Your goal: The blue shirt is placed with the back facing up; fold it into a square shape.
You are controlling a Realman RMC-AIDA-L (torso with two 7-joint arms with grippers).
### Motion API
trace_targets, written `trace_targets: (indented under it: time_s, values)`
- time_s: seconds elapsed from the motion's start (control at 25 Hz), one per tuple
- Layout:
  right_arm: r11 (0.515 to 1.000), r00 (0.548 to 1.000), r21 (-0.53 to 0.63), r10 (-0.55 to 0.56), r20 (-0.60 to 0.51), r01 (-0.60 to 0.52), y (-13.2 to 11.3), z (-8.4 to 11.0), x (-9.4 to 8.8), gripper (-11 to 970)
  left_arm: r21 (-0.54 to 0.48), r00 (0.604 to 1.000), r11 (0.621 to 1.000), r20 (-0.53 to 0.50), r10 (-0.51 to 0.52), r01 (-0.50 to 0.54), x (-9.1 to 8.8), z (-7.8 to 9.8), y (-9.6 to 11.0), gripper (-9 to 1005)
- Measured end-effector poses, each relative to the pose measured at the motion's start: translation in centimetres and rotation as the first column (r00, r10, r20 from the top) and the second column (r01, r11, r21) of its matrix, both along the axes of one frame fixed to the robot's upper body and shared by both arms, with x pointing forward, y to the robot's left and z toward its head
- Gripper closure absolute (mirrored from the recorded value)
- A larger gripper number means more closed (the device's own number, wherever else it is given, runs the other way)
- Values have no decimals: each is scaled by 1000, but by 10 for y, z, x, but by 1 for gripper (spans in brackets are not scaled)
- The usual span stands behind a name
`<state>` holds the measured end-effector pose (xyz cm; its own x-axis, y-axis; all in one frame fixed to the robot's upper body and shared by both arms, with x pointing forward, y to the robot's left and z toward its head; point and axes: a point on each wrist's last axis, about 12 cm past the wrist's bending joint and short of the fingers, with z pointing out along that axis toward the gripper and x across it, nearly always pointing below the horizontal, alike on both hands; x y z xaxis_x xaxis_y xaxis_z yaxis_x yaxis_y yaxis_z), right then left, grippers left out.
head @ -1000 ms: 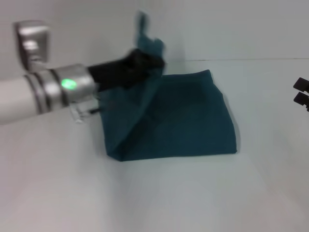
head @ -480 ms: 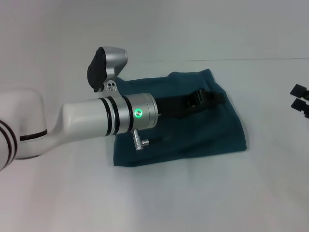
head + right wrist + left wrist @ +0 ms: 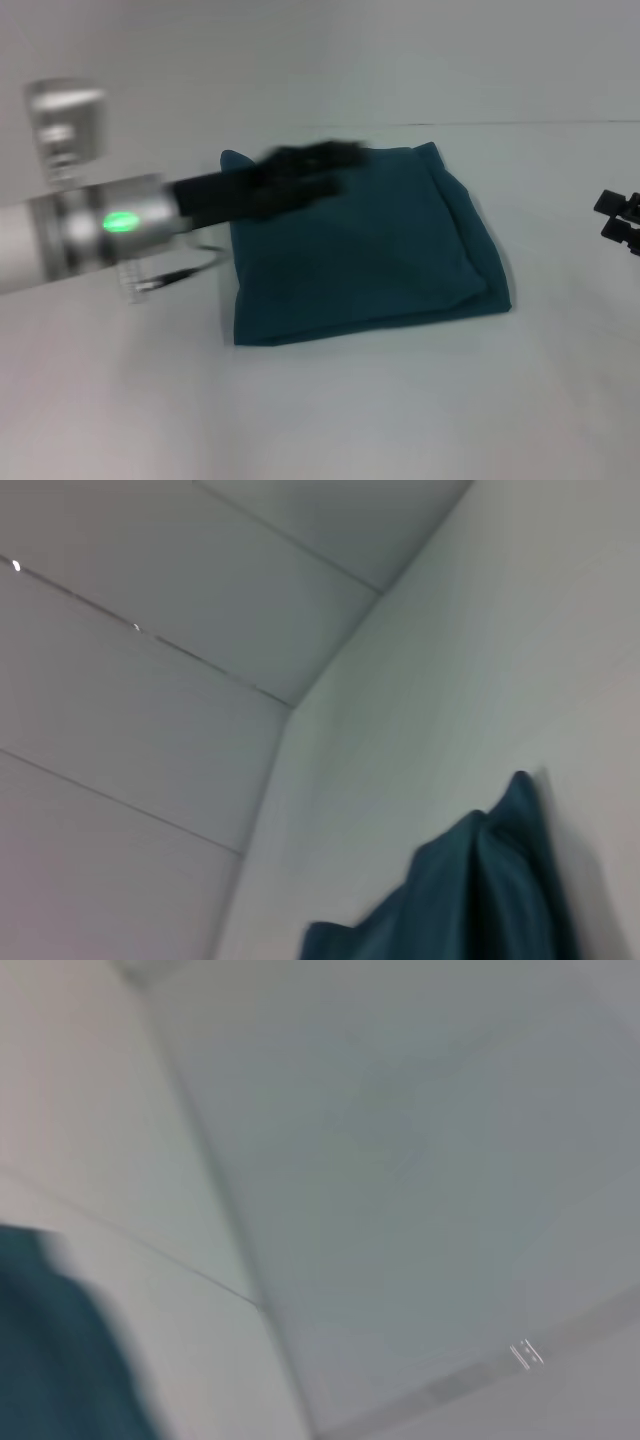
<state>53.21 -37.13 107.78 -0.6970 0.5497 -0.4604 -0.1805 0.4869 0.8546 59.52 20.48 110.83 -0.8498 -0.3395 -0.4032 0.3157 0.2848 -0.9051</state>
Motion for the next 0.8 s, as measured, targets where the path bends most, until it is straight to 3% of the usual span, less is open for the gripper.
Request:
trace_targets:
  time_s: [0.16, 0.32, 0.48, 0.8]
  values:
    - [996, 997, -75, 51, -58, -55, 3, 4, 15, 278, 34, 988, 995, -113, 102, -99, -17, -12, 61, 314]
    - [986, 991, -120, 103, -89, -113, 13, 12, 33, 277, 107, 985, 991, -145, 92, -76, -39, -18, 93, 186]
    - [984, 988, -111, 130, -80, -138, 25, 18, 42, 277, 113, 979, 987, -157, 131, -114, -53, -26, 105, 143]
    - [982, 985, -109, 145, -89, -155, 30, 20, 46, 277, 105, 973, 984, -169, 157, -141, -59, -31, 110, 136]
